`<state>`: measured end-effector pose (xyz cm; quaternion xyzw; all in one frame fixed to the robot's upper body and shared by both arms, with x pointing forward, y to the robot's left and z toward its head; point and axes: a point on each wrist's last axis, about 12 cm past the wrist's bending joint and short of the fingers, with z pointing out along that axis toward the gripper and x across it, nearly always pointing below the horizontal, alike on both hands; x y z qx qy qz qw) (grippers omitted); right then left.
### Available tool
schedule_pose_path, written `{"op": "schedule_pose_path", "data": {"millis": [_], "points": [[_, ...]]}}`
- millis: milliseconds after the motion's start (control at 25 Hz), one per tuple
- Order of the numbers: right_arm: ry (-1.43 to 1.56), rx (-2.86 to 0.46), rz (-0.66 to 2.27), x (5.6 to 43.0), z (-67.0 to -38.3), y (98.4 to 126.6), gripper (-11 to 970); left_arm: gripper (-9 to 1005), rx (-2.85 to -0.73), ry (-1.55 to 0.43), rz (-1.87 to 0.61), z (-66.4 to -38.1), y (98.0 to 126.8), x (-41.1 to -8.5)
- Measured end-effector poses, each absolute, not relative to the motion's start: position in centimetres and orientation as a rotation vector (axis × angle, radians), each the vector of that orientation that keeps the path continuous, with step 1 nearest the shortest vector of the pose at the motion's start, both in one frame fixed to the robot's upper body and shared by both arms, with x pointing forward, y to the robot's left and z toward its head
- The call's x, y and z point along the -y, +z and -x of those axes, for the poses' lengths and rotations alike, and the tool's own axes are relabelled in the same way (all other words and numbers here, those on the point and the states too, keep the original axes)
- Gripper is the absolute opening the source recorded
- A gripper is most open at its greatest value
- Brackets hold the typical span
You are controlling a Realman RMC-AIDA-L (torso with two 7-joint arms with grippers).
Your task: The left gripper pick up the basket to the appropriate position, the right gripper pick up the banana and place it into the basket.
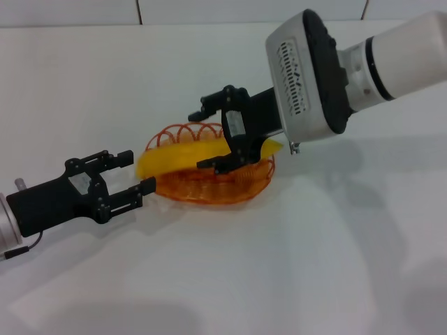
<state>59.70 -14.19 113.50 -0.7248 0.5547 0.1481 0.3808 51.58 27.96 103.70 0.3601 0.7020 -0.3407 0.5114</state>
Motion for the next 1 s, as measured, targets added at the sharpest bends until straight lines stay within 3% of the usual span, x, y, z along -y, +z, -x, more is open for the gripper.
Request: {"op": "schedule_pose_path", "data": {"millis": [80, 280, 640, 760, 1000], "points": [[0.380, -1.410, 1.826, 14.4, -59.6, 113.8, 553, 700, -1.691, -0.819, -0.865, -51.5, 103.7, -28.0], [0.372, -1.419, 1.748, 16.4, -59.1, 114.7, 796, 700, -1.693, -0.818, -0.861, -51.3, 103.6, -28.2], [0.547, -1.608, 1.463, 25.4, -57.0, 114.4, 809, 700, -1.700, -0.806, -0.853, -50.9, 103.4, -28.8], [0.575, -1.675, 1.348, 28.4, -56.4, 112.9, 808, 700, -1.699, -0.793, -0.859, -50.7, 103.3, -29.0], [0.635, -1.735, 1.237, 30.6, -54.9, 109.3, 808, 700, -1.686, -0.722, -0.909, -50.0, 102.9, -30.0]]}}
